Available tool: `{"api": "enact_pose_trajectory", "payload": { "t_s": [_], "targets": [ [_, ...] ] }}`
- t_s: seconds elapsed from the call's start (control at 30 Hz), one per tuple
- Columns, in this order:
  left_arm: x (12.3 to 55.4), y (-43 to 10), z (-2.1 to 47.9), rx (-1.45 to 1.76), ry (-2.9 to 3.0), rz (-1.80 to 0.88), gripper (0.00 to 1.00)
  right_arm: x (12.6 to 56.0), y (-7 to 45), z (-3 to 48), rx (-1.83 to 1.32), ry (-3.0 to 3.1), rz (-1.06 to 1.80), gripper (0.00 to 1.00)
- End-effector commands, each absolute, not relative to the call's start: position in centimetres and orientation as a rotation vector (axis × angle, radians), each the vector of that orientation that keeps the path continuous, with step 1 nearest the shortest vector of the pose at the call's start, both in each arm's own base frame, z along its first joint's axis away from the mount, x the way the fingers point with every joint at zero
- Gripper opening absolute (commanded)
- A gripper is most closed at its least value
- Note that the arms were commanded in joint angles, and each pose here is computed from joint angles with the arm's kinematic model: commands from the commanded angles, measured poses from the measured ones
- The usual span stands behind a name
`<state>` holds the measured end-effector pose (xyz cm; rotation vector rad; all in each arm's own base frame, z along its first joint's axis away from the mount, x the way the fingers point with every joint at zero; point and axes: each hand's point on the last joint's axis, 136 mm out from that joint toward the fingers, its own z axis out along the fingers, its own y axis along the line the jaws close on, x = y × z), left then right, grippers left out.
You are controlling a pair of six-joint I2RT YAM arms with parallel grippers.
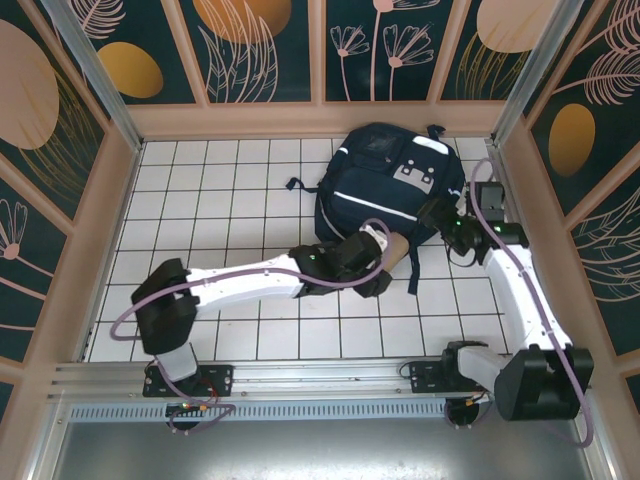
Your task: Pack the student bag
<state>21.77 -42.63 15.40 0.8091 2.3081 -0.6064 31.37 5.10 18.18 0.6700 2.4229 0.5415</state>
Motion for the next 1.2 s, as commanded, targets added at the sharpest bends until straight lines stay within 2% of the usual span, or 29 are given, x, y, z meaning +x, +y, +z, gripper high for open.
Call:
{"api": "enact_pose_trajectory", "payload": {
  "t_s": [0.0,0.27,0.4,0.63,0.87,1.17],
  "targets": [
    [24.0,-40.5,18.5,0.614,2.269,-0.683,0.38,33.6,7.0,19.1,0.495,2.433,0.478,0.79],
    [27.6,-32.7,19.6,0.327,2.273,-0.653,0.33,37.3,13.0,15.9,0.171,2.587,0.362,0.65],
    [28.9,-29.2,19.4,0.219,2.285,-0.607,0.33,38.7,14.8,14.0,-0.023,2.629,0.174,0.62],
    [29.5,-26.6,19.5,0.129,2.283,-0.581,0.33,39.5,17.1,11.0,-0.353,2.622,-0.125,0.61],
    [29.2,-26.1,19.0,0.125,2.29,-0.576,0.34,38.6,19.3,11.2,-0.509,2.574,-0.157,0.7],
    [29.2,-26.0,19.0,0.127,2.285,-0.579,0.34,36.7,20.0,10.9,-0.617,2.557,-0.16,0.69]
  ]
}}
